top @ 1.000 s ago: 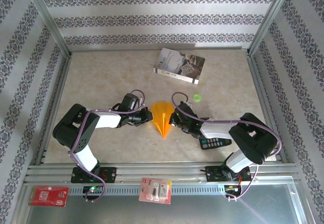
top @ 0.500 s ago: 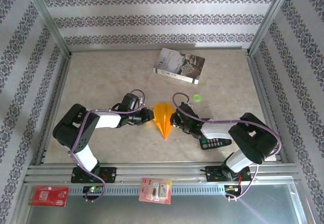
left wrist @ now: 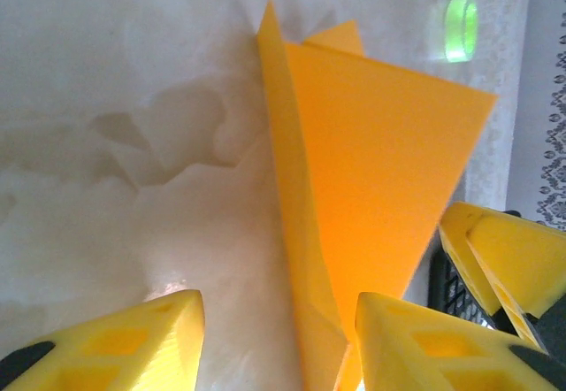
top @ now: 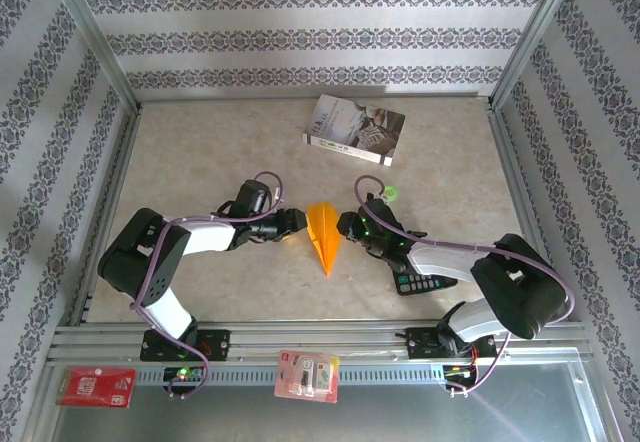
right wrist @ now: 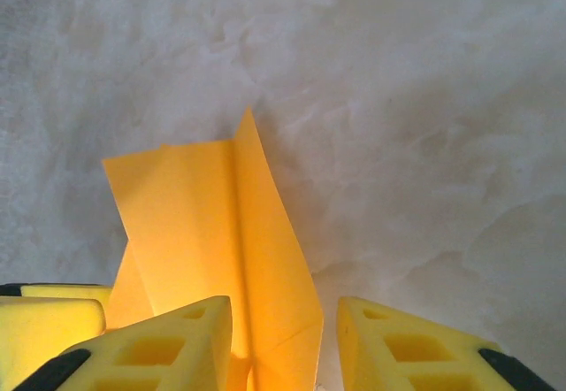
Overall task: Fold a paper plane with a square sheet of paper (pick it up from the middle)
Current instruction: Turn over a paper plane at the center of the table, then reset both arms
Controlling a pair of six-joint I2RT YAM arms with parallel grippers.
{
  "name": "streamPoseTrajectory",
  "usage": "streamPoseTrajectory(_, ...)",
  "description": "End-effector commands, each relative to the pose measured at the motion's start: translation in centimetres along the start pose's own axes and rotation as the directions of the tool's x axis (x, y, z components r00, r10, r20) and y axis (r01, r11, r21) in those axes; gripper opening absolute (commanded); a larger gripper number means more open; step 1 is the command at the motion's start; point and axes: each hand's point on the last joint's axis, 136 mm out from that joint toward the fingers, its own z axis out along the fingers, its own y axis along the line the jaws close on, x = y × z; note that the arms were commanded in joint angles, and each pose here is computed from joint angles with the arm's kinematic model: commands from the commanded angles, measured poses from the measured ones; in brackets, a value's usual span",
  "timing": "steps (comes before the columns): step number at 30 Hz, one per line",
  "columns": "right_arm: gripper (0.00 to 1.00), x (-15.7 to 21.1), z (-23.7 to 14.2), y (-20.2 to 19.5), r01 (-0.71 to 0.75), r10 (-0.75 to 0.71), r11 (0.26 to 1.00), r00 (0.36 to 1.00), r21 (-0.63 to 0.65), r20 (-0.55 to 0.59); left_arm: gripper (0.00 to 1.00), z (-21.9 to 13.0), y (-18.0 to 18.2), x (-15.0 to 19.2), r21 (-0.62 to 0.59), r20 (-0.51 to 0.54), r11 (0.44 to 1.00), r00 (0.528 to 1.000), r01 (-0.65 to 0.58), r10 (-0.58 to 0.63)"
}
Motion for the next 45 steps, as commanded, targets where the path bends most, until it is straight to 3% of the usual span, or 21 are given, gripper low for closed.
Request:
streamPoseTrajectory(1,0.39,-0.5,-0.8,-0.7,0.024,-0.024,1.0,1.0,0.014,0.003,0.51,-1.3,-1.5,-1.5,0.023,0.04,0.999,0.998,-0.044,0.043)
streamPoseTrajectory(8,0.46,-3.6,-3.3,-0.8,0.157,-0.163,0.983,0.984,0.093,0.065,0.56,-3.7,-2.0,-3.3,0.019,0.104,0.998,0.992,-0.066,0.064)
streamPoseTrajectory(14,0.62,-9.5,-8.1,-0.8,0.351,-0.412,0.886,0.895,0.303,0.169,0.64,-8.3,-1.0,-6.7,-0.059,0.247,0.994,0.964,-0.089,0.101)
streamPoseTrajectory(20,0.79,-15.7,-12.0,-4.0,0.324,-0.508,0.794,0.819,0.515,0.267,0.83,-15.4,0.9,-10.7,-0.269,0.464,0.959,0.859,-0.094,0.215)
streamPoseTrajectory(22,0.9,-17.4,-13.0,-6.1,0.266,-0.504,0.777,0.805,0.57,0.312,0.91,-17.3,2.1,-12.0,-0.322,0.522,0.945,0.822,-0.058,0.228)
streamPoseTrajectory(25,0.96,-19.1,-14.4,-9.5,0.172,-0.475,0.755,0.809,0.633,0.346,1.0,-19.8,4.1,-13.6,-0.387,0.598,0.922,0.767,0.02,0.235)
streamPoseTrajectory(29,0.98,-20.4,-15.8,-13.6,0.073,-0.44,0.716,0.819,0.694,0.368,1.0,-22.7,6.3,-14.7,-0.5,0.638,0.863,0.702,0.065,0.316)
streamPoseTrajectory(32,0.98,-20.7,-16.2,-15.4,0.044,-0.442,0.699,0.811,0.714,0.383,1.0,-24.8,7.8,-14.8,-0.634,0.621,0.769,0.646,0.08,0.445)
streamPoseTrajectory(35,0.98,-20.8,-15.4,-15.9,0.051,-0.46,0.706,0.791,0.706,0.403,1.0,-26.6,10.2,-14.6,-0.709,0.616,0.688,0.611,0.154,0.497)
streamPoseTrajectory(40,0.98,-20.0,-12.1,-16.8,0.102,-0.453,0.727,0.815,0.679,0.362,1.0,-26.9,13.6,-14.5,-0.713,0.628,0.677,0.598,0.183,0.499)
streamPoseTrajectory(45,0.98,-20.1,-10.0,-16.4,0.161,-0.472,0.752,0.809,0.639,0.351,1.0,-25.1,15.3,-14.9,-0.707,0.62,0.697,0.579,0.119,0.529)
